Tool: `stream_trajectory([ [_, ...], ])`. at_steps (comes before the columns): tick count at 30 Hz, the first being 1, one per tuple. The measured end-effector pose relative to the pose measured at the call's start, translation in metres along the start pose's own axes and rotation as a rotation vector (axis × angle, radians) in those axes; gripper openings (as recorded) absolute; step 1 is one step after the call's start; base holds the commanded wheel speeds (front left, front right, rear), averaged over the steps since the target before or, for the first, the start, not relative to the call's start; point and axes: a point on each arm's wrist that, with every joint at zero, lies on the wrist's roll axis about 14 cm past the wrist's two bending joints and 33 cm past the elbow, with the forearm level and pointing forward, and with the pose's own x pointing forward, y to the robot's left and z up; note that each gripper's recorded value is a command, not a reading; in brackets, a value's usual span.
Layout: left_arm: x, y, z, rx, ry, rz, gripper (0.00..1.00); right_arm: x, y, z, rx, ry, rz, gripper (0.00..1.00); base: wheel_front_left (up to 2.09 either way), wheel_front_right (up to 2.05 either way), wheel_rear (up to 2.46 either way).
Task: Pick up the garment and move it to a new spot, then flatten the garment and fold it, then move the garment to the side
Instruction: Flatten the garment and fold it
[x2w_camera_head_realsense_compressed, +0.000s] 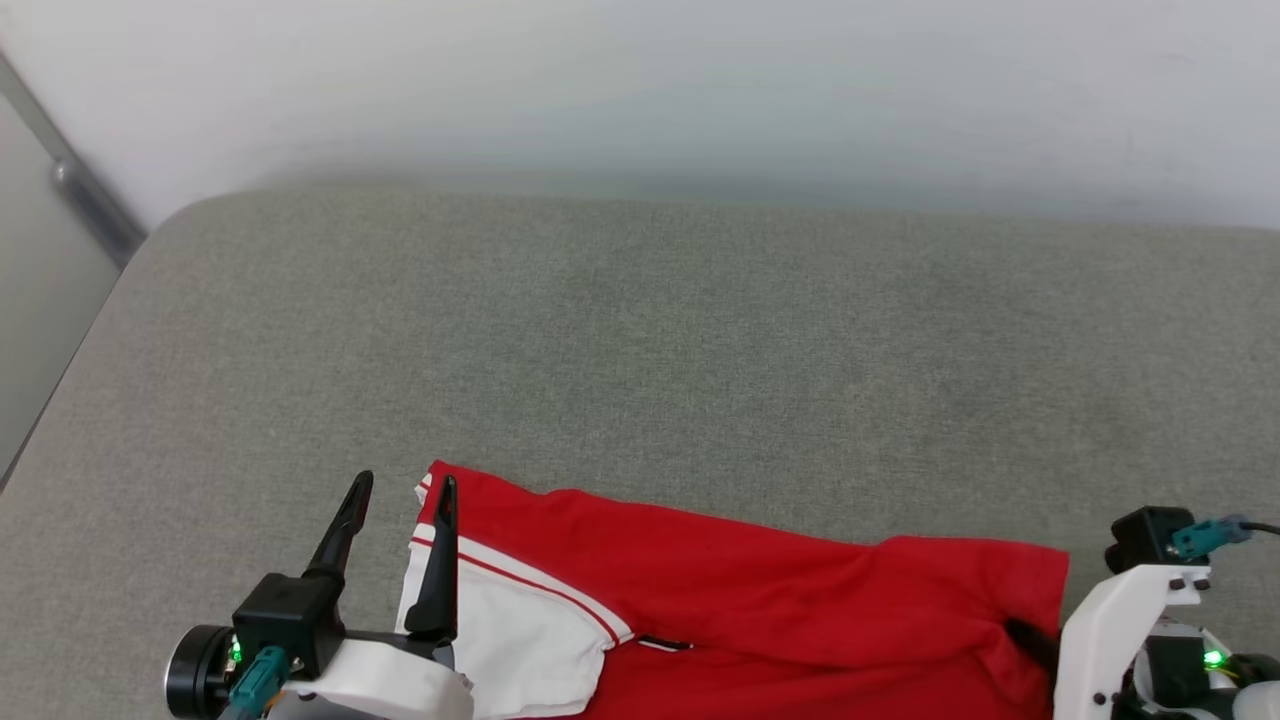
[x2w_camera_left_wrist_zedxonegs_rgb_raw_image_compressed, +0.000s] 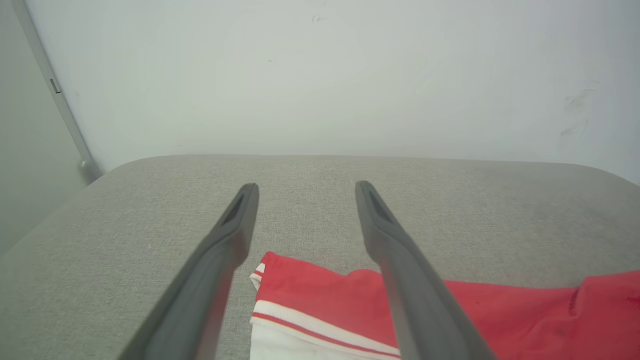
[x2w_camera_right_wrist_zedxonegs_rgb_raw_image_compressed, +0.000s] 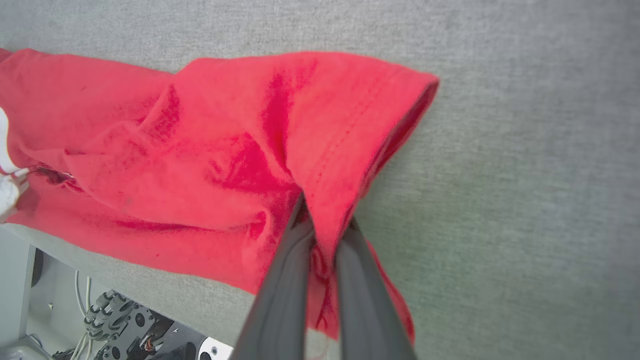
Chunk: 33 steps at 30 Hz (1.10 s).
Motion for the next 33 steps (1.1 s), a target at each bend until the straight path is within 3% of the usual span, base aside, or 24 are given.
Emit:
stream_trajectory([
  [8, -0.004, -0.006, 0.007, 0.016, -0.016, -0.026, 1.00, -0.037, -0.042, 0.020, 0.013, -0.088, -0.107, 0.00, 0.00, 0.00, 0.00],
  [15, -0.006, -0.017, 0.008, 0.013, -0.016, -0.061, 1.00, -0.074, -0.090, 0.015, 0.122, -0.128, -0.226, 0.00, 0.00, 0.00, 0.00],
  [17, -0.006, -0.019, 0.008, 0.012, -0.018, -0.067, 1.00, -0.077, -0.091, 0.012, 0.180, -0.125, -0.210, 0.00, 0.00, 0.00, 0.00],
  [19, -0.006, -0.020, 0.008, 0.013, -0.015, -0.071, 1.00, -0.072, -0.075, 0.006, 0.261, -0.100, -0.126, 0.00, 0.00, 0.00, 0.00],
  [24, -0.007, -0.020, 0.007, 0.016, -0.014, -0.074, 1.00, -0.059, -0.003, 0.007, 0.435, -0.044, 0.210, 0.00, 0.00, 0.00, 0.00],
  [33, -0.007, -0.014, 0.012, 0.020, -0.031, -0.055, 1.00, -0.050, 0.089, 0.019, 0.514, 0.082, 0.657, 0.00, 0.00, 0.00, 0.00],
])
